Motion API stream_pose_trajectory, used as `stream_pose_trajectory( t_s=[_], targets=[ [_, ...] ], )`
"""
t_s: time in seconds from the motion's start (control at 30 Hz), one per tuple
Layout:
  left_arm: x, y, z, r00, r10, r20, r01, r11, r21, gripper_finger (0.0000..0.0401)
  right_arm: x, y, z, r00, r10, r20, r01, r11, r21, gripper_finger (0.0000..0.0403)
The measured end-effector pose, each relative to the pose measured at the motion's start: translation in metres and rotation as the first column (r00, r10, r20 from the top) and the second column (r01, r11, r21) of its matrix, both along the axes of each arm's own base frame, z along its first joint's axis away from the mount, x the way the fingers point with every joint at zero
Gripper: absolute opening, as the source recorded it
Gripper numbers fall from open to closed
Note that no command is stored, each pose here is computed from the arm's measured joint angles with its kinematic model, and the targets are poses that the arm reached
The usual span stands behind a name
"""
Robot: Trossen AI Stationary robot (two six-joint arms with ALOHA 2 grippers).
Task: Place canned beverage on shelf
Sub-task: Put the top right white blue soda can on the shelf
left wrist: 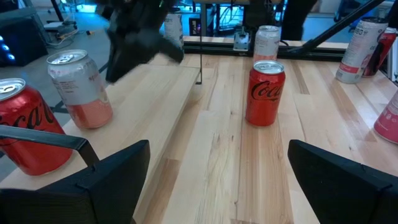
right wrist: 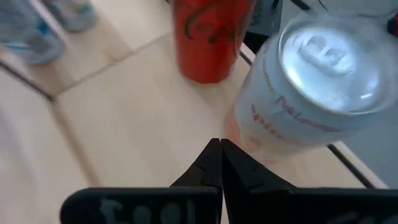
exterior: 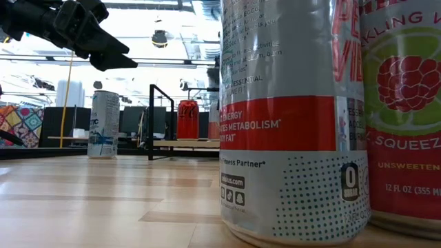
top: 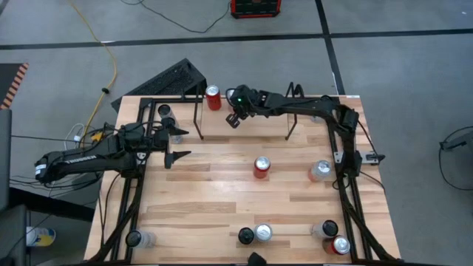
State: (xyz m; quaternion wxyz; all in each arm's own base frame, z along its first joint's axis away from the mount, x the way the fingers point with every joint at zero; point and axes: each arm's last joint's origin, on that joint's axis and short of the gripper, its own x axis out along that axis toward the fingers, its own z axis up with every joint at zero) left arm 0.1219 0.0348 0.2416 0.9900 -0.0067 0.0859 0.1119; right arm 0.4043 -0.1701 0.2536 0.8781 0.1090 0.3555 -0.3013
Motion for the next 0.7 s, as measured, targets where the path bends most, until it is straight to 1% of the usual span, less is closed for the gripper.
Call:
stream_pose_trajectory(
  t_s=[0.2, 0.33, 0.57, 0.63, 0.7],
  targets=[
    [0.000, 0.000, 0.000, 1.000, 0.001, -0.004, -0.001, 1.000, -0.002, 0.0369, -0.024, 0.040, 0.051, 0.996, 0.086, -0.010, -0.086, 0.996, -0.014, 0.0021],
    [0.000, 0.000, -0.002, 1.000, 0.003, -0.014, -0.003, 1.000, -0.016, 0.0369, -0.053, 0.083, 0.076, 0.983, 0.181, -0.010, -0.181, 0.983, -0.025, 0.0027],
    [0.000, 0.000, -0.002, 1.000, 0.002, -0.013, -0.002, 1.000, -0.017, 0.0369, -0.112, 0.166, 0.081, 0.951, 0.307, 0.038, -0.307, 0.951, -0.027, 0.0032],
    [0.000, 0.000, -0.001, 1.000, 0.002, -0.005, -0.002, 1.000, -0.014, 0.0369, -0.129, 0.187, 0.082, 0.943, 0.328, 0.062, -0.326, 0.945, -0.037, 0.0031],
    [0.000, 0.000, 0.000, 1.000, 0.002, 0.007, -0.002, 1.000, -0.011, 0.0369, -0.145, 0.203, 0.082, 0.943, 0.321, 0.089, -0.317, 0.947, -0.051, 0.0030]
  ],
)
